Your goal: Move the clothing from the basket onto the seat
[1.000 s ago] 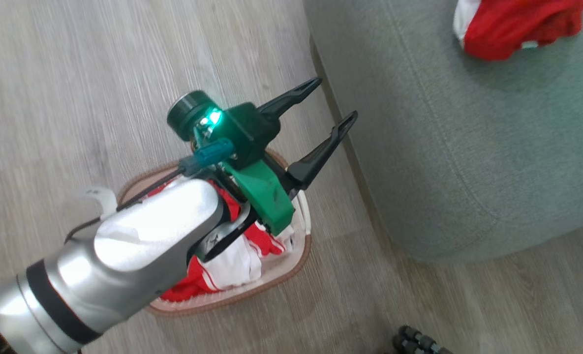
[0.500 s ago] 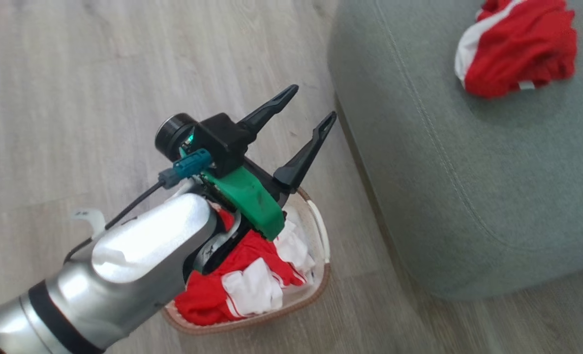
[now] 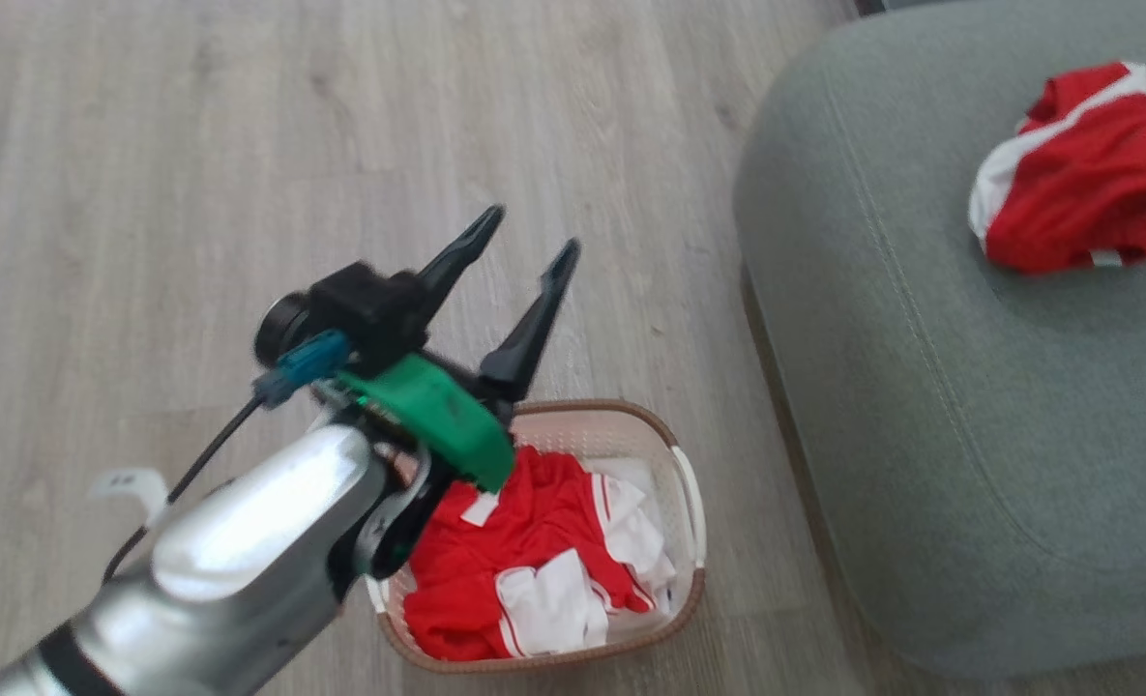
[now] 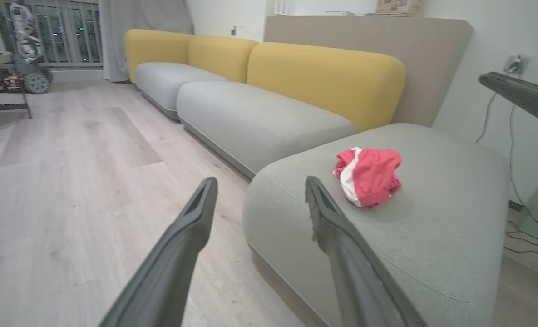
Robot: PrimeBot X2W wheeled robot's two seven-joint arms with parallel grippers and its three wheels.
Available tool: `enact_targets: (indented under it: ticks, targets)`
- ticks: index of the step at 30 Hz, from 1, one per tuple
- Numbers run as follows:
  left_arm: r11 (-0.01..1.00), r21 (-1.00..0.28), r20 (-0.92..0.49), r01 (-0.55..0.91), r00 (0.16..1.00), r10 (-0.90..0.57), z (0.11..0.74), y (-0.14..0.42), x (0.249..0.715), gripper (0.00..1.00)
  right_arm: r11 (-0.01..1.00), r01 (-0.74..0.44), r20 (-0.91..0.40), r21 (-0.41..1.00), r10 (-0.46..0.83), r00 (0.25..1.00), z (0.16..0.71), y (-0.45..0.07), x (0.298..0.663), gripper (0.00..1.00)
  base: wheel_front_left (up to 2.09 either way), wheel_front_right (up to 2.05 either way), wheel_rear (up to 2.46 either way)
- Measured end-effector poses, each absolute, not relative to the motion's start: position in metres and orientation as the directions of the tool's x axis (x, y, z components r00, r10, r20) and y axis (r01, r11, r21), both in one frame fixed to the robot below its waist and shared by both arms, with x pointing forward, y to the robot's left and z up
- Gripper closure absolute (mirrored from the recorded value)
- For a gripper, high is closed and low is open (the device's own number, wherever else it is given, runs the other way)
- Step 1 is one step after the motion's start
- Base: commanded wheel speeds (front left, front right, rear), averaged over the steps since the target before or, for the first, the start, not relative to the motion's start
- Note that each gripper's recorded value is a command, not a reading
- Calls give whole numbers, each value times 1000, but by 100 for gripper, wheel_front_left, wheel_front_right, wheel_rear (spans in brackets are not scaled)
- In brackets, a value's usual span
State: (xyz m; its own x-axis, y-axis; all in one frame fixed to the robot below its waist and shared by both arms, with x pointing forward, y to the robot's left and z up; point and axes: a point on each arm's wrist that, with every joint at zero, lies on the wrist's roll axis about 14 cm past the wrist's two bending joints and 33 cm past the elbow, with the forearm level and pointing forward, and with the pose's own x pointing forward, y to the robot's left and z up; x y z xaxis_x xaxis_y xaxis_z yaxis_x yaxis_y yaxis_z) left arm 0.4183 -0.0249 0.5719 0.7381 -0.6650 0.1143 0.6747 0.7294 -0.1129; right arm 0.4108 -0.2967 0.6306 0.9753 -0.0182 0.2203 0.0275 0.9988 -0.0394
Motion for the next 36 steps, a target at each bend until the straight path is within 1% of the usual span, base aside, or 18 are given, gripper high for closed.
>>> enact_targets:
  ticks: [4, 12, 15, 24, 27, 33, 36]
  targets:
    - [794, -126, 101, 595, 803, -587, 567, 6, 417, 0, 1000, 4, 213, 8, -6, 977, 619, -280, 403, 0, 0, 0, 0]
    - [892, -151, 62, 425, 905, -421, 549, 62, 400, 0, 995, -30, 211, 97, 9, 978, 596, -253, 384, 0, 0, 0, 0]
    - [922, -151, 68, 355, 935, -349, 548, 85, 395, 0, 991, -52, 212, 119, 26, 977, 590, -241, 379, 0, 0, 0, 0]
    - [975, -125, 84, 186, 981, -176, 541, 136, 374, 0, 975, -136, 197, 175, 101, 975, 565, -201, 367, 0, 0, 0, 0]
    - [981, -119, 78, 151, 987, -142, 535, 145, 367, 0, 975, -147, 204, 165, 112, 972, 561, -195, 366, 0, 0, 0, 0]
    - [990, -95, 79, 104, 992, -97, 530, 160, 361, 0, 975, -137, 173, 174, 107, 979, 543, -190, 362, 0, 0, 0, 0]
    - [990, -94, 86, 102, 992, -94, 530, 162, 360, 0, 976, -134, 163, 172, 106, 981, 538, -188, 363, 0, 0, 0, 0]
